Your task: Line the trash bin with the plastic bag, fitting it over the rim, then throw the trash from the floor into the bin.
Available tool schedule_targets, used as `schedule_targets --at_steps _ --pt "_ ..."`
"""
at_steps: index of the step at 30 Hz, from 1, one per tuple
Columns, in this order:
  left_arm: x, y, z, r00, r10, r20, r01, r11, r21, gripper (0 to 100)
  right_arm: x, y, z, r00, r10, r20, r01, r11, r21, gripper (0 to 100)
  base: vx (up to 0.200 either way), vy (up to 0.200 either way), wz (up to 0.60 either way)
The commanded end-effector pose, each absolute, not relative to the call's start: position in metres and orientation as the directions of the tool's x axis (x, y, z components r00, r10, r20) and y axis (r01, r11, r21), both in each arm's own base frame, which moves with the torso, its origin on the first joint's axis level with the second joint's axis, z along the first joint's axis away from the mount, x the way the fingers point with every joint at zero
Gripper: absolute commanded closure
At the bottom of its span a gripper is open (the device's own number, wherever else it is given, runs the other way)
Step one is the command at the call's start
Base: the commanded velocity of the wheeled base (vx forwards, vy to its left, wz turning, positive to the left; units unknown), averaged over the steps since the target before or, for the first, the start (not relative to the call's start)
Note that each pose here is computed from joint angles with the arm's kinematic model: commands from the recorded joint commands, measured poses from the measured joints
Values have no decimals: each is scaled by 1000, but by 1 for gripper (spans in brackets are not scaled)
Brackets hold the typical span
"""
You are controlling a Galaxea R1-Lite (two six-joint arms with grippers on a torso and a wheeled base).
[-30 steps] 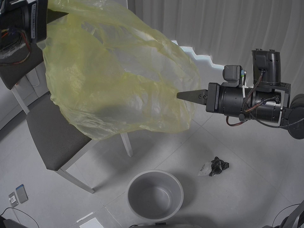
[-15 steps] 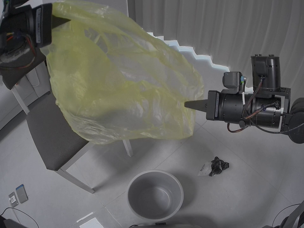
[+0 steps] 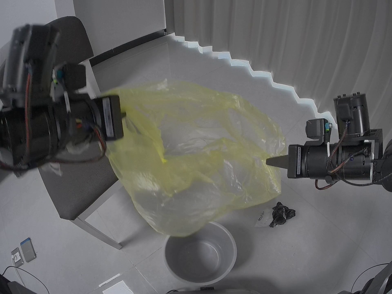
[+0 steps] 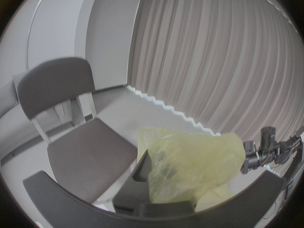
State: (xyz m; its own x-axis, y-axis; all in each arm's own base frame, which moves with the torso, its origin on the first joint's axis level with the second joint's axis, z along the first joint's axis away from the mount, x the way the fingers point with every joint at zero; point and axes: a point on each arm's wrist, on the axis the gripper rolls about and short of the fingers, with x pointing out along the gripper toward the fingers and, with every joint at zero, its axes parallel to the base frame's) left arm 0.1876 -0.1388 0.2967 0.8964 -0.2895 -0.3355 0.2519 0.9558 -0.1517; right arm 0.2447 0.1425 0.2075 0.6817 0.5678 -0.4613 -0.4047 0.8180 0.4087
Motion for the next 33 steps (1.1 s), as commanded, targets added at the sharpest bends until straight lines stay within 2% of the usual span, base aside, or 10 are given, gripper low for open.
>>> schedule_targets --at_steps 1,11,17,33 --pt "172 -148 229 808 -324 -492 244 944 -221 100 237 132 173 642 505 -578 -381 863 331 100 0 0 0" --pt "161 -154 170 774 -359 -522 262 931 -253 100 232 130 123 557 446 -701 -372 888 269 100 0 0 0" --pt "162 -162 175 773 -421 -474 305 903 -303 100 235 132 112 563 450 -693 -377 886 269 100 0 0 0" --pt "167 -159 176 786 -419 -455 293 900 -322 100 238 140 117 577 470 -668 -396 876 274 100 -188 0 0"
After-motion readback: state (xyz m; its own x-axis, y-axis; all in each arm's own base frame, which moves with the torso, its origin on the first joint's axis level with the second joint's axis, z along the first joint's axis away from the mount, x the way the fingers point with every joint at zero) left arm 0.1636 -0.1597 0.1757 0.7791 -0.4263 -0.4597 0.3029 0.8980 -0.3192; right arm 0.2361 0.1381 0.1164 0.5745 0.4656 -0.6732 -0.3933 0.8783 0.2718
